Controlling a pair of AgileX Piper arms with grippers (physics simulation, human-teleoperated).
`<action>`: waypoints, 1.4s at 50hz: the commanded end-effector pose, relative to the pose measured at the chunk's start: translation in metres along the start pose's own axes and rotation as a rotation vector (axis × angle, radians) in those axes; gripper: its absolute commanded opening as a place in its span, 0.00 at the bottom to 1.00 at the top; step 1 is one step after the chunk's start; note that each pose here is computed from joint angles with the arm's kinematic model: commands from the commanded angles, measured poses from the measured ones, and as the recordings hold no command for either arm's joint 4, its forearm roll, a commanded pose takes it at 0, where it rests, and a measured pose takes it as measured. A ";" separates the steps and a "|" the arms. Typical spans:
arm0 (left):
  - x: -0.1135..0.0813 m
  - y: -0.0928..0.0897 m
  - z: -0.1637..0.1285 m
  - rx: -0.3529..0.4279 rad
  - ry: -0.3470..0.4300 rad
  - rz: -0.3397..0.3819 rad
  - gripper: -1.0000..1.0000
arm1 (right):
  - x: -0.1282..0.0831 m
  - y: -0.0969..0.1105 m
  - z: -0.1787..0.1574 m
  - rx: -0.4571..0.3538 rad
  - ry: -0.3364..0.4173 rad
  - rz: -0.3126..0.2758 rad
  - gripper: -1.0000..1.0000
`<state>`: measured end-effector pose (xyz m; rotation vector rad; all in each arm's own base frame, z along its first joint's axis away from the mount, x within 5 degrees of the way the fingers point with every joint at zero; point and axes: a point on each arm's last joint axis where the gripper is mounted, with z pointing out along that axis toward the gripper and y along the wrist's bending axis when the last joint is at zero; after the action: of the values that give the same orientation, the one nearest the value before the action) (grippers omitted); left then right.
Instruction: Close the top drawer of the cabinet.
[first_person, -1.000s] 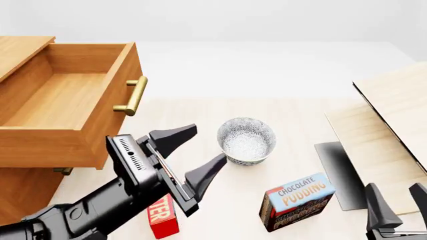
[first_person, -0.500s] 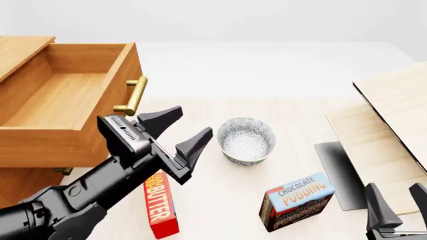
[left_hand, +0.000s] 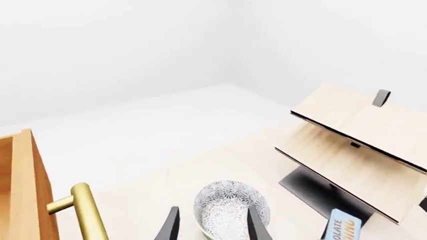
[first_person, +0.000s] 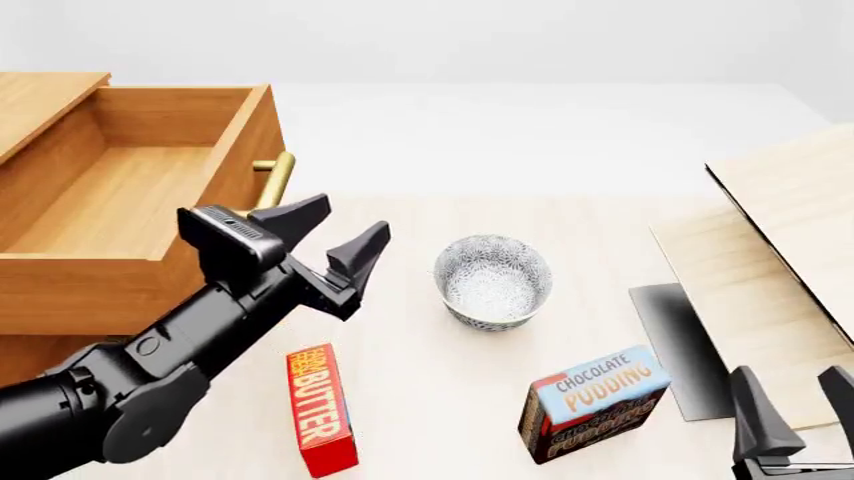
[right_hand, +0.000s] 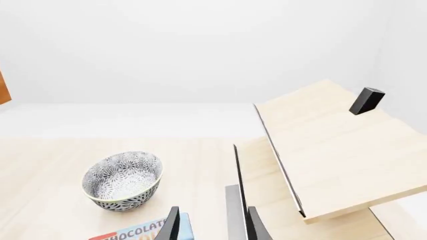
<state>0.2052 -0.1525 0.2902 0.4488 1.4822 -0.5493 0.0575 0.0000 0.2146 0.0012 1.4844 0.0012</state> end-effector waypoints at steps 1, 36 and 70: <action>0.003 0.020 0.001 -0.080 0.025 -0.031 1.00 | 0.000 0.000 0.000 0.000 0.000 0.000 1.00; 0.004 0.063 -0.022 -0.264 0.028 -0.047 1.00 | 0.000 0.000 0.000 0.000 0.000 0.000 1.00; 0.003 0.080 -0.030 -0.340 0.021 -0.039 1.00 | 0.000 0.000 0.000 0.000 0.000 0.000 1.00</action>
<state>0.2235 -0.0807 0.2834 0.2072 1.5582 -0.3564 0.0575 0.0000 0.2146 0.0013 1.4844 0.0012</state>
